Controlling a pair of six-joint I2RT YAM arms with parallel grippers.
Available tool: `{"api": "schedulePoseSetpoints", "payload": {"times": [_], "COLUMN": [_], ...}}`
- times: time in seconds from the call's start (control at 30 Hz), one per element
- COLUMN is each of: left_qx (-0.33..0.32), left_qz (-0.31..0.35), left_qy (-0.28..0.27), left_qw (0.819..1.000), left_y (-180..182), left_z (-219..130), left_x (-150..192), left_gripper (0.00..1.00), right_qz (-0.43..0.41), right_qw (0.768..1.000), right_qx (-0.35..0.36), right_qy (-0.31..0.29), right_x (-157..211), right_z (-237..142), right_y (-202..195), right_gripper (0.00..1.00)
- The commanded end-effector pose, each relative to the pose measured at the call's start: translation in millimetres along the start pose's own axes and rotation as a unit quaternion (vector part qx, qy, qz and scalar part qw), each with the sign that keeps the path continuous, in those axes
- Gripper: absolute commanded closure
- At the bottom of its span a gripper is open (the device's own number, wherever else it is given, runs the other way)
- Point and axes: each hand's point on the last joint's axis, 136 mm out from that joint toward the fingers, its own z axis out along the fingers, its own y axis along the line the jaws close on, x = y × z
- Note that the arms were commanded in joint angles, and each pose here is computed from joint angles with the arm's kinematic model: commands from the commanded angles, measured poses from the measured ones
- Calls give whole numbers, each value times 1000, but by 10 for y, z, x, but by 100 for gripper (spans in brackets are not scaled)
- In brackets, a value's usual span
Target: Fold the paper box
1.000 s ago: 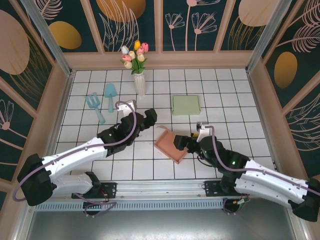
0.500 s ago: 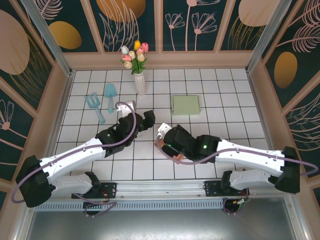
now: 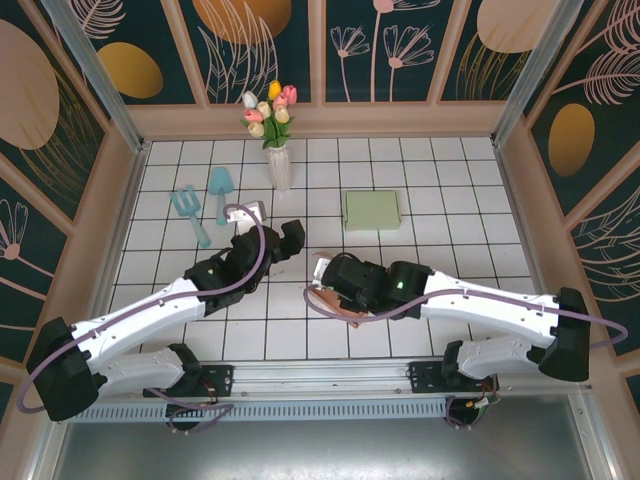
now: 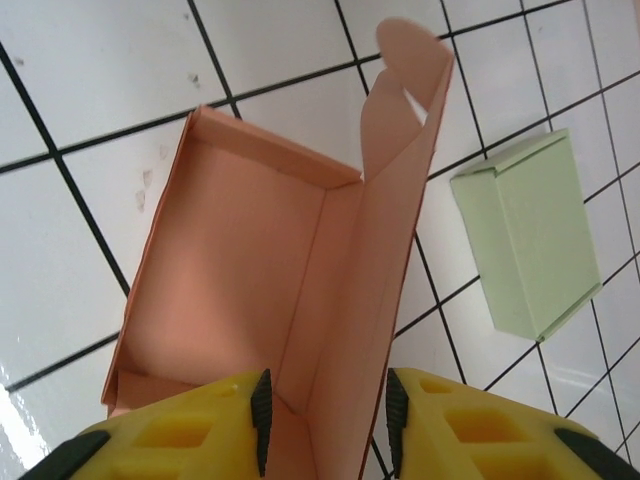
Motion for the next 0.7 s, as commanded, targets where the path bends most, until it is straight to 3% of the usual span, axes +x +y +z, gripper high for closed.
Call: {"api": "schedulePoseSetpoints", "payload": {"times": [0.0, 0.17, 0.43, 0.67], "left_qx": [-10, -1, -1, 26], "left_qz": [9, 4, -2, -25], "left_qy": [0, 9, 10, 25], "left_qw": [1000, 1000, 1000, 999], "left_y": [61, 6, 16, -20], "left_z": [30, 61, 79, 37], "left_x": [31, 64, 89, 164], "left_gripper": [4, 4, 4, 4], "right_qz": [-20, -38, -70, -98], "right_qw": [1000, 999, 998, 994], "right_qx": [-17, -13, -6, 40], "right_qy": [16, 16, -4, -31], "right_x": [156, 212, 149, 66], "right_z": [-20, 95, 177, 175], "right_y": [36, 83, 106, -28], "right_gripper": [63, 71, 100, 100]}}
